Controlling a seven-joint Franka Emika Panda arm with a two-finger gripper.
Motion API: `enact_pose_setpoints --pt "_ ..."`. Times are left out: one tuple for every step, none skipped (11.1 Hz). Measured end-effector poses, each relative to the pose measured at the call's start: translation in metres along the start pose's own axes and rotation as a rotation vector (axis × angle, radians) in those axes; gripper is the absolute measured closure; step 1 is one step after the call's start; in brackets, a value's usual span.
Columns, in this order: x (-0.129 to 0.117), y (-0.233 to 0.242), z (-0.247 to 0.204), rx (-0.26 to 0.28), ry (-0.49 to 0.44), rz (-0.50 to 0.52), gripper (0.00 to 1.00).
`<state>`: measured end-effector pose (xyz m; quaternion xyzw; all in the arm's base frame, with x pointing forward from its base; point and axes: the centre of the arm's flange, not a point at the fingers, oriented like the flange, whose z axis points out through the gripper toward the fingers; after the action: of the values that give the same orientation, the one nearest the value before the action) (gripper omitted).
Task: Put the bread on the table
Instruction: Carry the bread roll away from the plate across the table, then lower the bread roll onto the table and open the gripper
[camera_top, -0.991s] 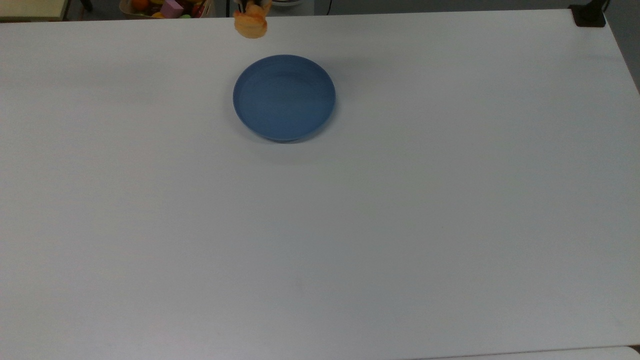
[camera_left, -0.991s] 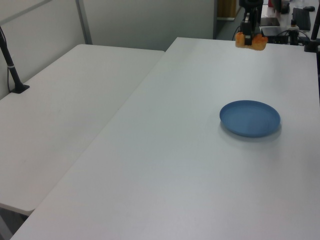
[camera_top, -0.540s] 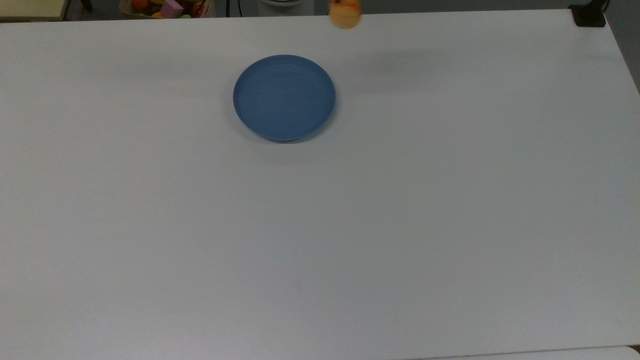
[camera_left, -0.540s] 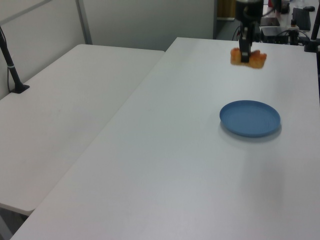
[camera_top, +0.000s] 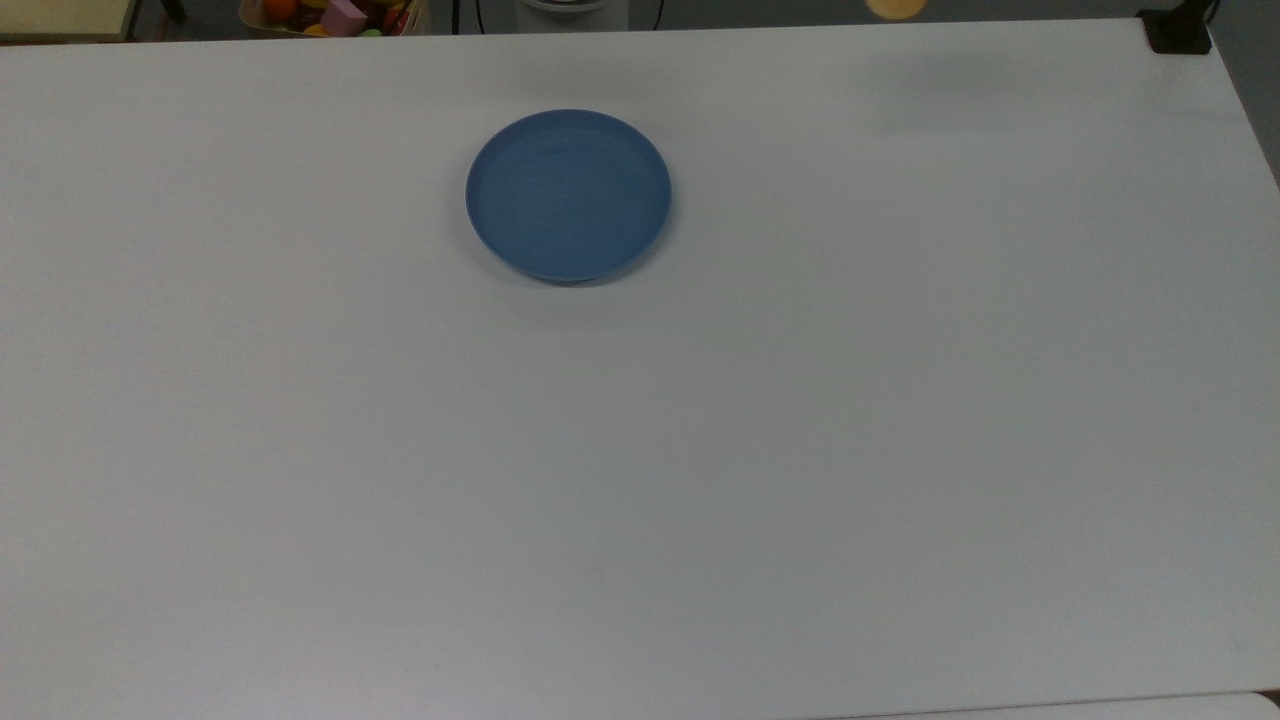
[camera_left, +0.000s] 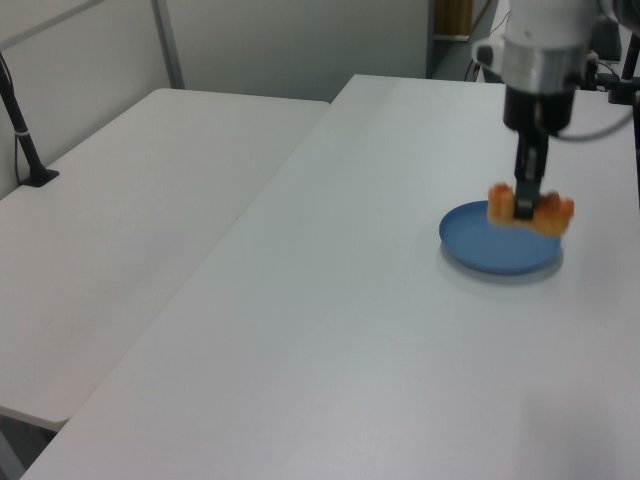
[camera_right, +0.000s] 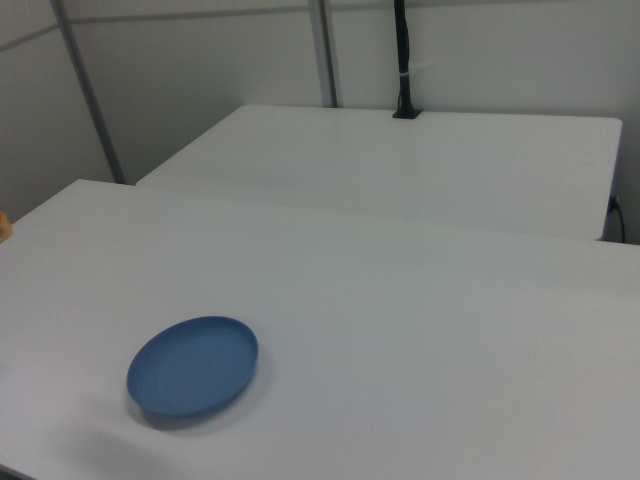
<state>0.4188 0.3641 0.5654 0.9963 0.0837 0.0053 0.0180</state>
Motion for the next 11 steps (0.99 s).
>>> enact_pose_setpoints --pt "-0.009 -0.019 0.012 0.011 0.011 -0.002 0.82" --pt "-0.015 -0.033 0.026 0.031 0.014 0.001 0.82" --pt "-0.018 -0.042 0.044 0.052 0.016 -0.005 0.82" --pt "-0.019 -0.050 0.064 0.067 0.014 -0.002 0.82" --pt "-0.020 -0.059 0.085 0.080 0.010 0.016 0.83" --pt "-0.019 -0.068 0.105 0.094 0.003 0.030 0.83" --pt "-0.017 -0.077 0.122 0.110 -0.005 0.044 0.82" --pt "-0.015 -0.086 0.139 0.123 -0.018 0.060 0.82" --pt "-0.013 -0.095 0.156 0.137 -0.029 0.069 0.82" --pt "-0.011 -0.102 0.171 0.151 -0.037 0.069 0.82" --pt "-0.010 -0.108 0.188 0.160 -0.048 0.069 0.81"
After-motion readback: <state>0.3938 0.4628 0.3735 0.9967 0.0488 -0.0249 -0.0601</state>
